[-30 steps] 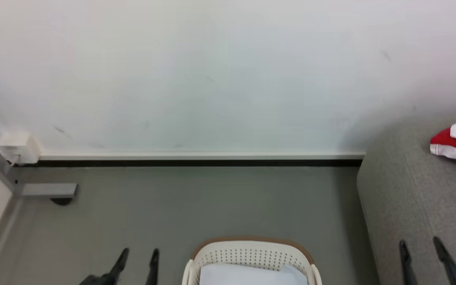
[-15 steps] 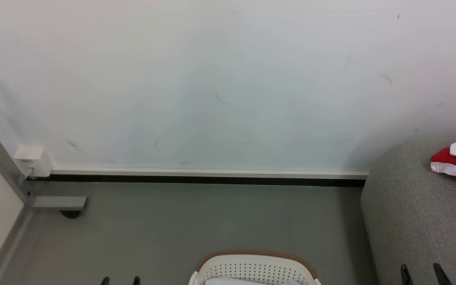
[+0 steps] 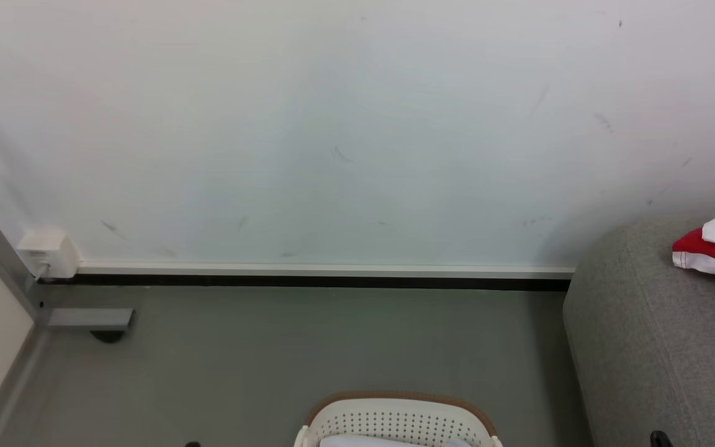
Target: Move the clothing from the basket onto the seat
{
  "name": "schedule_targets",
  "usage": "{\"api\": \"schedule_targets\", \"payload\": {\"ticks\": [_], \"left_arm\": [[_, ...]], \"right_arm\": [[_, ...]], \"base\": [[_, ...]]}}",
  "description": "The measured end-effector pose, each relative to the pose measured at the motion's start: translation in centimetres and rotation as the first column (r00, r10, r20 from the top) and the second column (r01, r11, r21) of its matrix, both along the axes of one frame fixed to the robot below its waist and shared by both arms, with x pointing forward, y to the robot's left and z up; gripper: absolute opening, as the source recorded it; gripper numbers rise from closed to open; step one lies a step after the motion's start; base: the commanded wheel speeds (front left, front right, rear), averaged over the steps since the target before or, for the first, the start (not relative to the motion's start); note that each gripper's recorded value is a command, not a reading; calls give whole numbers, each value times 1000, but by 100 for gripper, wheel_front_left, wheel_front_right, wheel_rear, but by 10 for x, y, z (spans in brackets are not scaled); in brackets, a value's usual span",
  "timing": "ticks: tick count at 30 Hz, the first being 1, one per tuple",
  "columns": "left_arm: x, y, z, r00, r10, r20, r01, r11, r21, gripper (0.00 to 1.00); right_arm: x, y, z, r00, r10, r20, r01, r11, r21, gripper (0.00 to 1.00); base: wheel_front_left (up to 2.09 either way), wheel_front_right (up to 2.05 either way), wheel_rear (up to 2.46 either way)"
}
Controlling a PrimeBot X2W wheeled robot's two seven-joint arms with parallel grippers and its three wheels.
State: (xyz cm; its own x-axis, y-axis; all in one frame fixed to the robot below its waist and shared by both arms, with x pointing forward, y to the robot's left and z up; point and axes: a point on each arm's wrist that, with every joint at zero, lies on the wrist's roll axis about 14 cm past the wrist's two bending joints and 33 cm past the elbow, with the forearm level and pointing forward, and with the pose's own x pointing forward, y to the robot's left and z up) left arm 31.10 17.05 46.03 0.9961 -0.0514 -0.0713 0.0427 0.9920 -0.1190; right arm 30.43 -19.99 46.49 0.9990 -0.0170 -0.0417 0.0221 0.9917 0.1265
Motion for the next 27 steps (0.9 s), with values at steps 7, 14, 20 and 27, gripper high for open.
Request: {"api": "schedule_targets", "payload": {"ticks": [7,14,20,27], "left_arm": [[4,8,-3,998,42,-40,-47,991,-125,0],[12,12,-1,996,69,-60,-82,966,-246,0],[18,15,0,993,85,-77,-106,935,-338,0],[23,17,2,991,97,-89,-126,895,-428,0]], "right_arm": [[4,-4,-2,999,-35,-17,37,990,137,0],[11,-7,1,998,-60,-21,63,964,260,0],[17,-9,2,997,-75,-24,79,932,353,0],[23,-10,5,996,-87,-26,89,892,443,0]], "base": [[0,0,0],[0,0,0],[0,0,0],[0,0,0]]}}
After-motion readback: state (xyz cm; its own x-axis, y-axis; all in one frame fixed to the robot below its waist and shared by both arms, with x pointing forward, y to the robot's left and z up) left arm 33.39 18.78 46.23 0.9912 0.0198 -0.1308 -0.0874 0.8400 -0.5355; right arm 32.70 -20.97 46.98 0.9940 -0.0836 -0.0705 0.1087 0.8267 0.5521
